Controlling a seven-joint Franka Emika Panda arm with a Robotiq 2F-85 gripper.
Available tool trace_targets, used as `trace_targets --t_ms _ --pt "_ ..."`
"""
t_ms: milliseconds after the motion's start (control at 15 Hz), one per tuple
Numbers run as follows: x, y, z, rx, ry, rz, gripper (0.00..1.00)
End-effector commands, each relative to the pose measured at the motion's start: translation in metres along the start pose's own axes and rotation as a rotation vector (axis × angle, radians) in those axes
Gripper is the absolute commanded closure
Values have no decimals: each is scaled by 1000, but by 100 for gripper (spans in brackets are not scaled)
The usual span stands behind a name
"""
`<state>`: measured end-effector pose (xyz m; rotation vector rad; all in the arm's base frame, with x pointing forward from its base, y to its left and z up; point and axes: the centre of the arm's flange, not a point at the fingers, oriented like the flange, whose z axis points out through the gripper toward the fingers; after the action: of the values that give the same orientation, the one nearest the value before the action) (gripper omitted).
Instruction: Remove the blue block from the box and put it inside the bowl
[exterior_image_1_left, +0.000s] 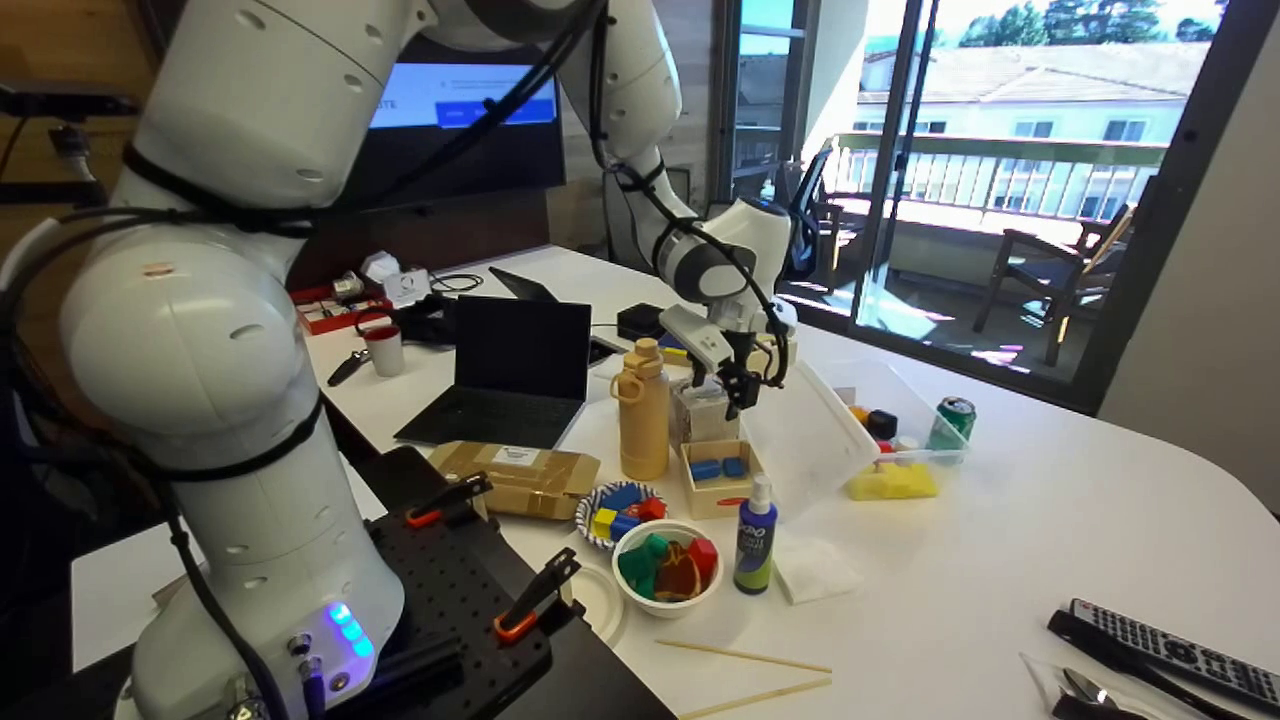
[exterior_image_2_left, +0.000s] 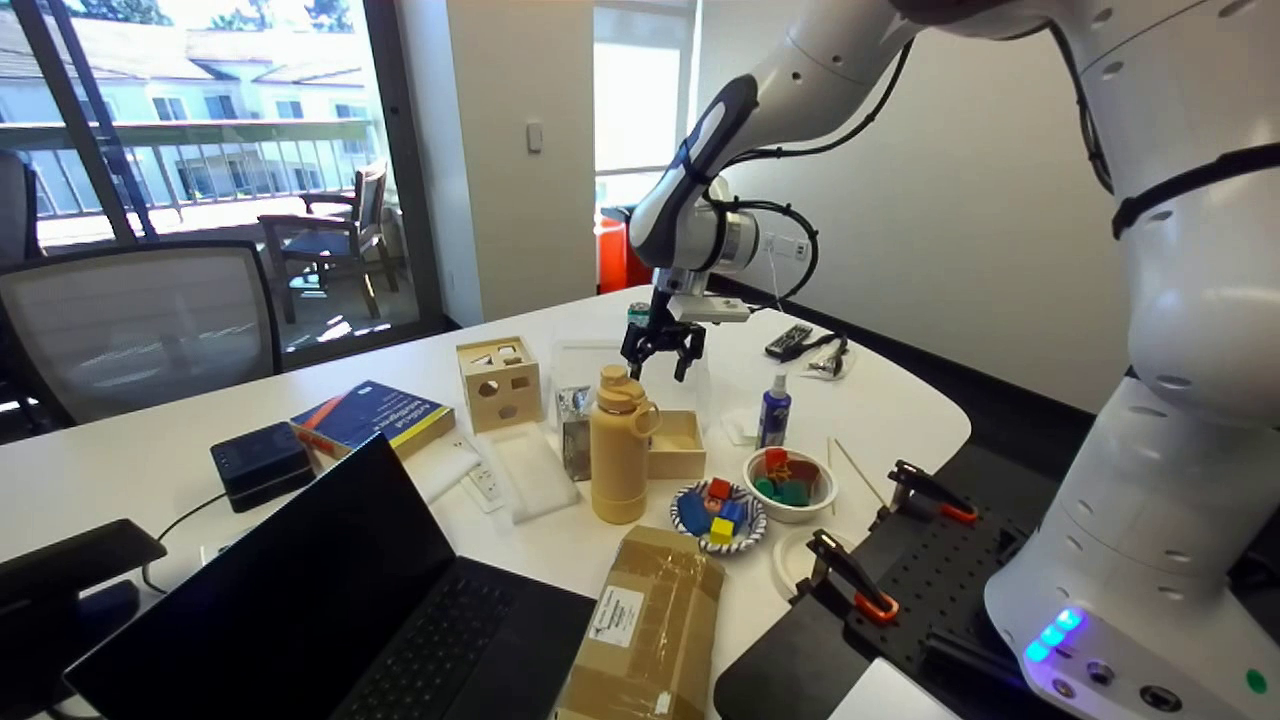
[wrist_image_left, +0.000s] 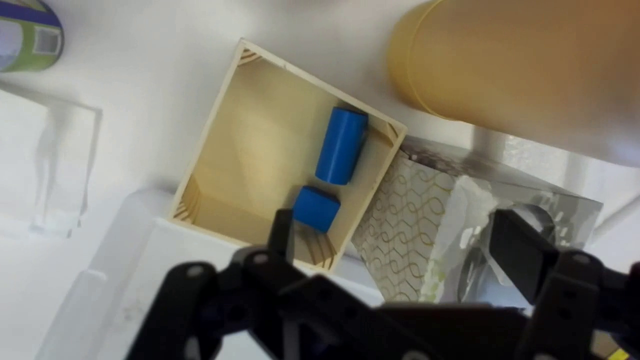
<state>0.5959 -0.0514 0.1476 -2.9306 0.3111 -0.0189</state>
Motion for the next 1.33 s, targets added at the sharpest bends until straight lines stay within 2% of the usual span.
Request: trace_targets --t_ms 0,267,600,1267 --pt "18 9 31 -19 -11 100 0" --pt "19 22 65 -40 -44 196 0" --pt "20 33 91 -65 -70 277 0" --pt "34 37 133 -87 -106 322 0"
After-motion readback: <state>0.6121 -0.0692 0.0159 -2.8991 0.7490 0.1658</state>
